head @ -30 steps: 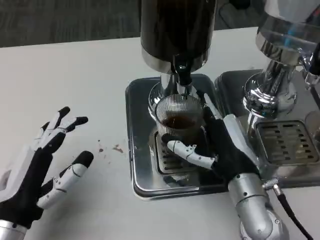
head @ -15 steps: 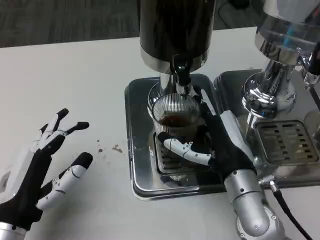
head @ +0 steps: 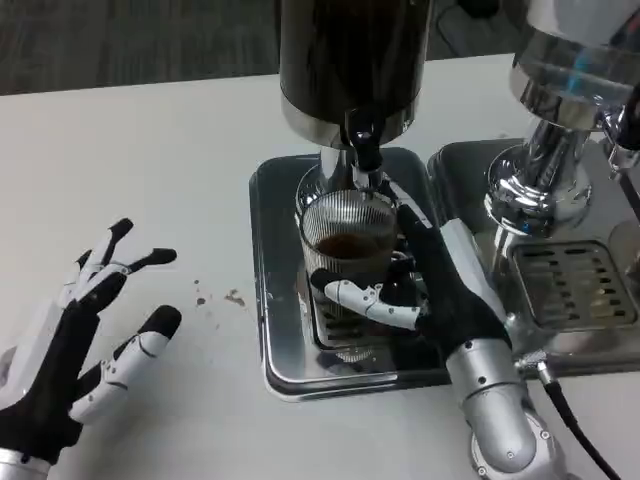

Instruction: Grasp the cup under the faucet to collect the drink, then remove the cup.

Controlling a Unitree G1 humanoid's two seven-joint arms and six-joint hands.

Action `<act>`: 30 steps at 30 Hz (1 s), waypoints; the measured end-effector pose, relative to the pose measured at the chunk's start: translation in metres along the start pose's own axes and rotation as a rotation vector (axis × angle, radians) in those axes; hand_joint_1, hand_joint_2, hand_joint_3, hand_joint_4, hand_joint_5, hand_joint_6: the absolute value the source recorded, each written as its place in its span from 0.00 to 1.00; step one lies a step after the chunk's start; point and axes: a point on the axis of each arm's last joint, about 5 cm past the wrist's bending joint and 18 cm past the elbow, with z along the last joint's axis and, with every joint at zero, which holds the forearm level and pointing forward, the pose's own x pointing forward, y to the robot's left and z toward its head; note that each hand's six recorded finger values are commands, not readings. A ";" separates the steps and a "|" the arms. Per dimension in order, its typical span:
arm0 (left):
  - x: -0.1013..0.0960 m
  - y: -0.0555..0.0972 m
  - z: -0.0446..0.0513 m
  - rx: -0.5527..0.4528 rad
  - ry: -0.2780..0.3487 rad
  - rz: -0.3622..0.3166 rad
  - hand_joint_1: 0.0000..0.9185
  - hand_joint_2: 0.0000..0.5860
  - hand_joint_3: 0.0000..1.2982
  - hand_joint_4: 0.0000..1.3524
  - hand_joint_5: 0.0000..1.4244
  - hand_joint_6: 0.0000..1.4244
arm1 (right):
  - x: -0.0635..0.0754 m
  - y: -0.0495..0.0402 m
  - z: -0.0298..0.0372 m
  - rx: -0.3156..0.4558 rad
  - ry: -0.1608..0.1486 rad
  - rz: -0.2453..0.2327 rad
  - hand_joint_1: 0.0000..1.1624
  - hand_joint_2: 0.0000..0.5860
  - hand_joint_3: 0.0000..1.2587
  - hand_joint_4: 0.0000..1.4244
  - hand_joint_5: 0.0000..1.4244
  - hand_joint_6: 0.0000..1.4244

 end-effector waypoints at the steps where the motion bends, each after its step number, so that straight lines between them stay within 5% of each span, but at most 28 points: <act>1: 0.000 0.000 0.0000 -0.001 0.000 0.001 0.00 0.35 0.24 0.00 0.13 0.00 | 0.000 0.0001 0.0001 0.000 0.000 -0.001 0.72 0.27 0.11 0.20 0.31 0.42; 18: -0.003 0.000 0.0002 -0.007 0.007 0.007 0.00 0.35 0.25 0.00 0.13 0.00 | -0.002 0.0048 0.0007 -0.015 -0.004 -0.042 0.77 0.27 0.23 0.30 0.45 0.62; 30: -0.003 0.000 -0.0001 -0.006 0.012 0.009 0.00 0.35 0.25 0.00 0.13 0.00 | -0.007 0.0078 -0.0063 -0.006 -0.019 -0.109 0.77 0.27 0.30 0.37 0.53 0.75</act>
